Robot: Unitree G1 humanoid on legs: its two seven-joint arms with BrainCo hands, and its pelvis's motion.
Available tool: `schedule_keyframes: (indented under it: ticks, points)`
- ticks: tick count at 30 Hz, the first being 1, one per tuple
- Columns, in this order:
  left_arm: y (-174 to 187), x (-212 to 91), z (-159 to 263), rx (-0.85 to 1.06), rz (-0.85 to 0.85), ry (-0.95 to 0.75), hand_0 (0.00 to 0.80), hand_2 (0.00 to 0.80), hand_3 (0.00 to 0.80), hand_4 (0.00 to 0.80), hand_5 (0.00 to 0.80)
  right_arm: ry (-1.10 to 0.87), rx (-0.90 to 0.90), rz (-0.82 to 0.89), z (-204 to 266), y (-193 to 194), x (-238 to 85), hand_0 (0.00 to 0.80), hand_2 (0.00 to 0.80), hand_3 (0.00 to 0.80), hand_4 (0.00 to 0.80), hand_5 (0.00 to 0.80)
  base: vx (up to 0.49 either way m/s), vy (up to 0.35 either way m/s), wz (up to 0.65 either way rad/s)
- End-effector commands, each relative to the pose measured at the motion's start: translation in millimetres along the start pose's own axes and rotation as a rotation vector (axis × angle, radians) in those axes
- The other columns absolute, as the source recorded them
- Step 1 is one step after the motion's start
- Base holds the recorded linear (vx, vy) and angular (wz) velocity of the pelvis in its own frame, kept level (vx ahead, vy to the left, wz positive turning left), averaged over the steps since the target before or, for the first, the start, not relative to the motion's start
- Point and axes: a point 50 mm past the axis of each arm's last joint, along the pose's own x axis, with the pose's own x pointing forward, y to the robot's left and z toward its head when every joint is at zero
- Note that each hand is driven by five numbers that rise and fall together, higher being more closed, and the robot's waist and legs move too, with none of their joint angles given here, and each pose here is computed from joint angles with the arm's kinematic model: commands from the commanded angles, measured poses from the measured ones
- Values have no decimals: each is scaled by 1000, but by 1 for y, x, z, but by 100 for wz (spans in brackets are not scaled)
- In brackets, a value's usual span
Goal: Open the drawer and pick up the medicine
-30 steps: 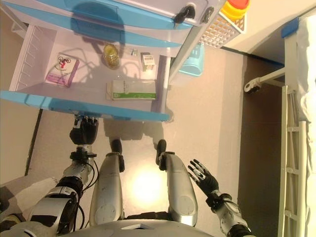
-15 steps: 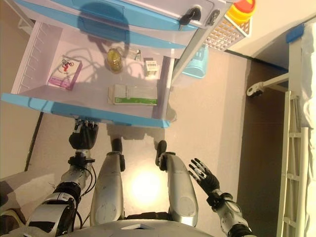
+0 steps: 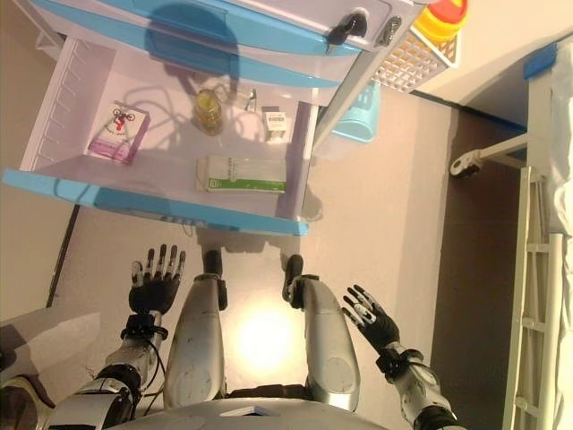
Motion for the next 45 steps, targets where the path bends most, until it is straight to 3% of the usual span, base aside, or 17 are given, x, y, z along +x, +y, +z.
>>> schedule_keyframes:
  ticks: [1, 9, 15, 28, 37, 45]
  points:
    - [1, 2, -1, 5, 40, -5, 0, 0, 0, 0, 0, -14, -25, 35, 1, 0, -8, 0, 0, 0, 0, 0, 39, 25, -3]
    - [13, 1, 11, 20, 254, -30, 0, 0, 0, 0, 0, -6, -44, 26, -1, -3, -9, 0, 0, 0, 0, 0, 2, 10, -3]
    - [20, -10, 10, 114, 273, 38, 0, 0, 0, 0, 0, -141, -165, -5, 25, 3, -9, 0, 0, 0, 0, 0, 0, 0, 0]
    - [52, -73, 15, 276, 361, 221, 0, 0, 0, 0, 0, -495, -651, 113, 139, 37, -51, 0, 0, 0, 0, 0, 6, 2, 4]
    - [62, -100, 17, 289, 381, 266, 0, 0, 0, 0, 0, -565, -954, 257, 189, 75, -77, 0, 0, 0, 0, 0, 15, 30, 7]
    - [65, -108, 8, 324, 396, 325, 0, 0, 0, 0, 0, -551, -1151, 395, 208, 115, -75, 0, 0, 0, 0, 0, 36, 28, 7]
